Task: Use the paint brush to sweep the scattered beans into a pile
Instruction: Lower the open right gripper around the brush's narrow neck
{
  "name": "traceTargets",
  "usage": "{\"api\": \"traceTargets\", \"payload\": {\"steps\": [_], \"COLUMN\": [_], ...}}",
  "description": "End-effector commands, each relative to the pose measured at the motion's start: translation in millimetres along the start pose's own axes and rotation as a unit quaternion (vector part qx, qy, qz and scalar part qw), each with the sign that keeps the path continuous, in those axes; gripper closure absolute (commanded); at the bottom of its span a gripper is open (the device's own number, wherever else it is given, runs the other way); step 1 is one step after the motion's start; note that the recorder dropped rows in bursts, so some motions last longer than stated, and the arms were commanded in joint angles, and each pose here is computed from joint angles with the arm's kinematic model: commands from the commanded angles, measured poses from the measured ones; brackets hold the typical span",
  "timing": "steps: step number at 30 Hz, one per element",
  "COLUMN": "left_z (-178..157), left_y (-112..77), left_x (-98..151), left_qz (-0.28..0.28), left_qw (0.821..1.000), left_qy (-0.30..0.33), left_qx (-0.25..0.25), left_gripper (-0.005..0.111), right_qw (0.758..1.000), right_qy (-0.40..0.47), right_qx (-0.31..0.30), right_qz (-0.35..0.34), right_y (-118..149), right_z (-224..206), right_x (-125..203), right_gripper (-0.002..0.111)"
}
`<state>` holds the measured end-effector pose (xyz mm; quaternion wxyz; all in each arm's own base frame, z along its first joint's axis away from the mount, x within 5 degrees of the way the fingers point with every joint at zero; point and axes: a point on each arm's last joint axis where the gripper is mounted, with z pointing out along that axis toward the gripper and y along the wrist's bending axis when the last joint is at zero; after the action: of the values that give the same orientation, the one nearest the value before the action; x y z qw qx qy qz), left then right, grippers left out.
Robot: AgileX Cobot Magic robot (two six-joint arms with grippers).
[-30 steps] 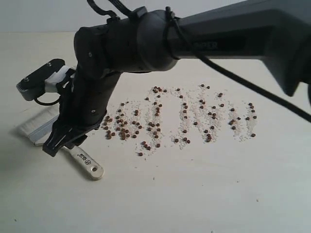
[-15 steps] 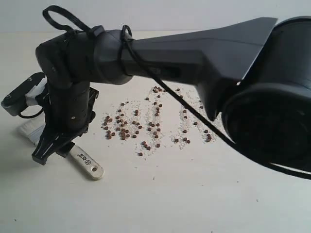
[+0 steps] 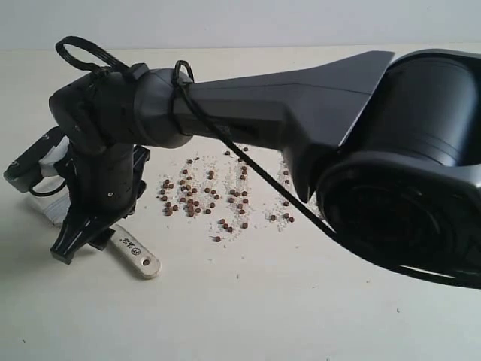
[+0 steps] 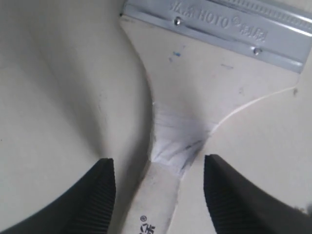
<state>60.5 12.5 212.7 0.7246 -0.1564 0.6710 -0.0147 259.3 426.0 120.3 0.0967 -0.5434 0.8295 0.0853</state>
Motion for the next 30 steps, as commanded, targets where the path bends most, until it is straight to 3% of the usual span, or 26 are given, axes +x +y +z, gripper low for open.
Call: {"api": "traceTargets", "payload": {"steps": [1, 24, 27, 30], "left_z": [-0.4, -0.4, -0.4, -0.4], "left_y": [-0.2, -0.2, -0.2, -0.2], "left_x": [0.4, 0.4, 0.4, 0.4], "left_qz": [0.002, 0.002, 0.002, 0.002], "left_qw": [1.0, 1.0, 1.0, 1.0], "left_qy": [-0.003, -0.003, -0.003, -0.003], "left_qx": [0.003, 0.003, 0.003, 0.003], "left_gripper": [0.107, 0.107, 0.107, 0.107], "right_qw": [1.0, 1.0, 1.0, 1.0], "right_qy": [-0.019, 0.008, 0.011, 0.014], "right_qx": [0.005, 0.0, 0.004, 0.005], "right_qz": [0.0, 0.003, 0.001, 0.0], "right_y": [-0.2, -0.1, -0.9, -1.2], "right_z": [-2.9, 9.5, 11.5, 12.6], "right_x": [-4.5, 1.6, 2.3, 2.9], "right_gripper": [0.054, 0.055, 0.064, 0.081]}}
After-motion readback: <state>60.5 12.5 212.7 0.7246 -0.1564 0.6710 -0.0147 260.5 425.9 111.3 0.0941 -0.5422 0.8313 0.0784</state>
